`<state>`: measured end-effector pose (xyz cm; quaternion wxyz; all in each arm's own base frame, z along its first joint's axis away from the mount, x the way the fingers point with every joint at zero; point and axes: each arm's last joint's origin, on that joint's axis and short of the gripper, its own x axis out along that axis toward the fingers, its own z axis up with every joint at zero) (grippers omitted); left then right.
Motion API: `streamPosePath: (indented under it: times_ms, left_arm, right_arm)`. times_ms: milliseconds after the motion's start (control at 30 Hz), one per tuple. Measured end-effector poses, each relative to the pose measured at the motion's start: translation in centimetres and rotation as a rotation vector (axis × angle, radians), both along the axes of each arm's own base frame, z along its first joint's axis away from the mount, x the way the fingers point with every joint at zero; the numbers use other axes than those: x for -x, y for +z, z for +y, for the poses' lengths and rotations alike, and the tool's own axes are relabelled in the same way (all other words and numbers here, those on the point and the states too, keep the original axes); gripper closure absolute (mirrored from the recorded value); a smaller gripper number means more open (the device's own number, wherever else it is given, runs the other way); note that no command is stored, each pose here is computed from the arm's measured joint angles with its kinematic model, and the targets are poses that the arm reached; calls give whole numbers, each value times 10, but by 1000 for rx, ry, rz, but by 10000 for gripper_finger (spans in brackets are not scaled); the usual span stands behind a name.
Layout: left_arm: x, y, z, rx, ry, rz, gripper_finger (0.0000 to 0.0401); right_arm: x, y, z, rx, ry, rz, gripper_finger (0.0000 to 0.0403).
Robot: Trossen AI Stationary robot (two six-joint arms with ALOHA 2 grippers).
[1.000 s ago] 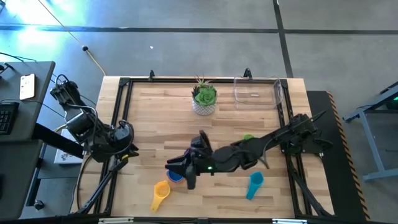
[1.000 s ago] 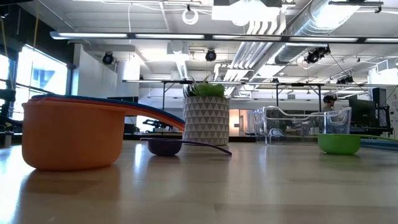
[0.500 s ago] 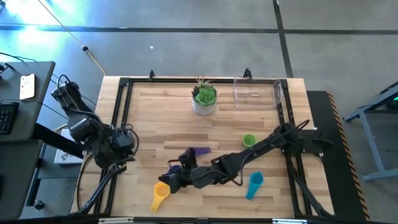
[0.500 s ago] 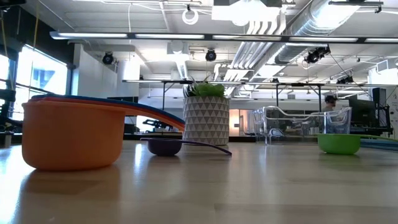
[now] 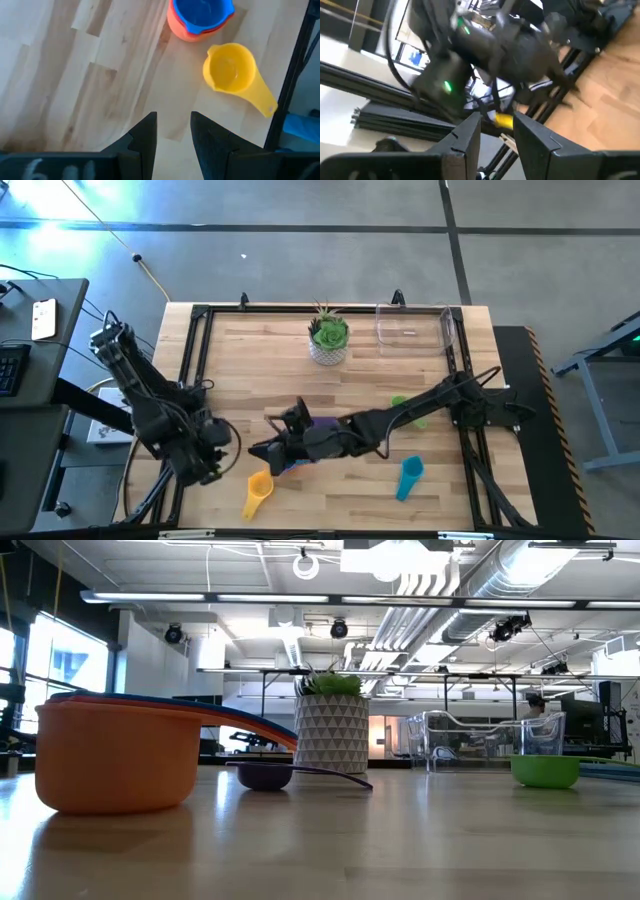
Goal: Nest measuring cups in basket
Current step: Stack the yellow measuring cup on top of the blue measuring cup
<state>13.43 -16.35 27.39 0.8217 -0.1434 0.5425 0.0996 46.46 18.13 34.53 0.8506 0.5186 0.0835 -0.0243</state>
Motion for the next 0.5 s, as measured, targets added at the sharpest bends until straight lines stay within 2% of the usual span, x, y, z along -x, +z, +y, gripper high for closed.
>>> streamPosePath:
  times_ms: [200, 400, 500]
  left_arm:
    - [-12, -20, -16, -34, 38, 37, 290]
    - [-20, -38, -27, -51, 84, 88, 290]
    - [-26, -46, -36, -28, 81, 95, 290]
  right_arm:
    - [-1, 29, -19, 138, 14, 6, 295]
    - [18, 78, -34, 294, -26, 67, 295]
    - [29, 94, -41, 329, -46, 27, 295]
